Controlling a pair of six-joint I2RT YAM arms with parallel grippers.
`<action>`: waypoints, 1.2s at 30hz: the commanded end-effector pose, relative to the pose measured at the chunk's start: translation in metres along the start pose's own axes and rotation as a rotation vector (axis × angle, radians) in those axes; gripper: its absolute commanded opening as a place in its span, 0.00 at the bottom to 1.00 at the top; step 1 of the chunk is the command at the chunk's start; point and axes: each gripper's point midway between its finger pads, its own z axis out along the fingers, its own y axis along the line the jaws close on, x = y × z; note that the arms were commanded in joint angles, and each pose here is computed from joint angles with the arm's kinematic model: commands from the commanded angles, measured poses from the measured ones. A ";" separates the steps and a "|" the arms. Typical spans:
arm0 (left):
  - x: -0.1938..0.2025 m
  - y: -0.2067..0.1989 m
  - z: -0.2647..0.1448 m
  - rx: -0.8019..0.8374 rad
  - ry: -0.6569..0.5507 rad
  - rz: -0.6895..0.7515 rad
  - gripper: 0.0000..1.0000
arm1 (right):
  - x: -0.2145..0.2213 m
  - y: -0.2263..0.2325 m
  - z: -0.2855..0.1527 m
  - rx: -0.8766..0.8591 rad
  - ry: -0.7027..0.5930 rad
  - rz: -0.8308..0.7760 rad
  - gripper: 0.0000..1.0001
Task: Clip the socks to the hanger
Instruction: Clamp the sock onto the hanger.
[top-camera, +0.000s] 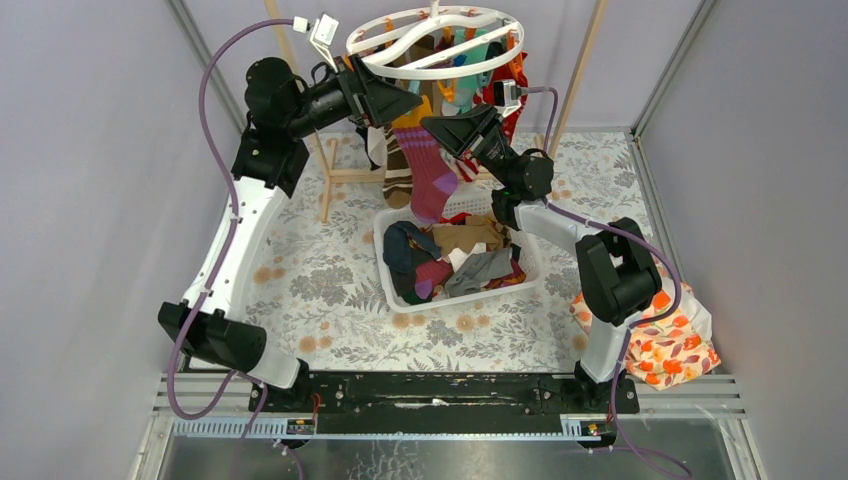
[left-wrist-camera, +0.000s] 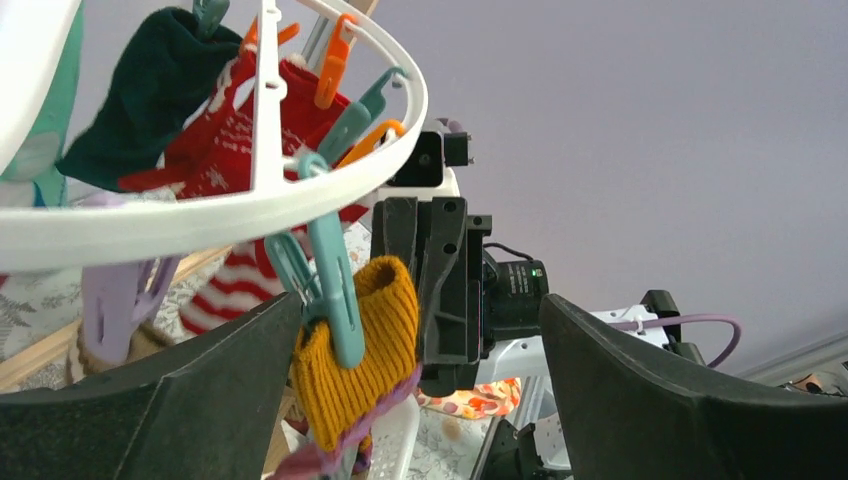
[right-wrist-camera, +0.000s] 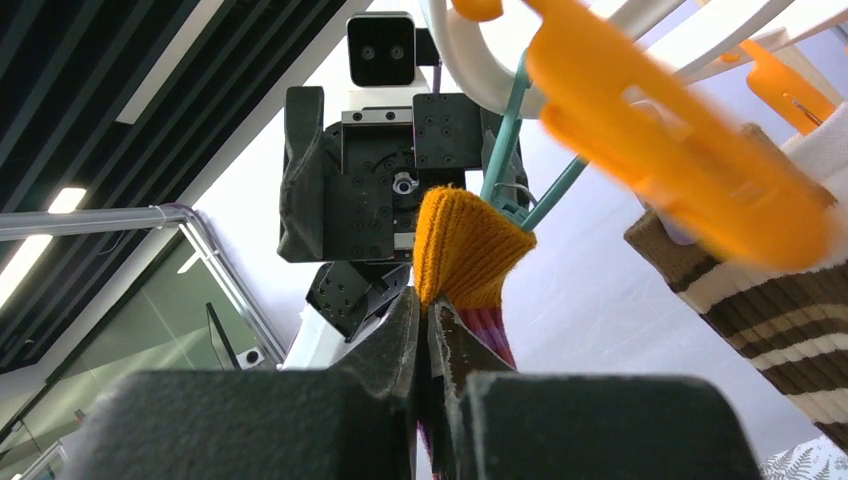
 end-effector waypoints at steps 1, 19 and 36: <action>0.011 -0.002 -0.013 -0.023 0.020 0.030 0.96 | -0.008 0.050 0.011 -0.118 -0.015 -0.083 0.06; 0.058 0.019 -0.022 -0.023 0.101 -0.026 0.23 | -0.001 0.045 0.006 -0.060 0.016 -0.070 0.22; 0.033 0.026 -0.032 -0.148 0.045 0.070 0.02 | -0.047 0.001 -0.051 0.345 0.007 -0.376 0.72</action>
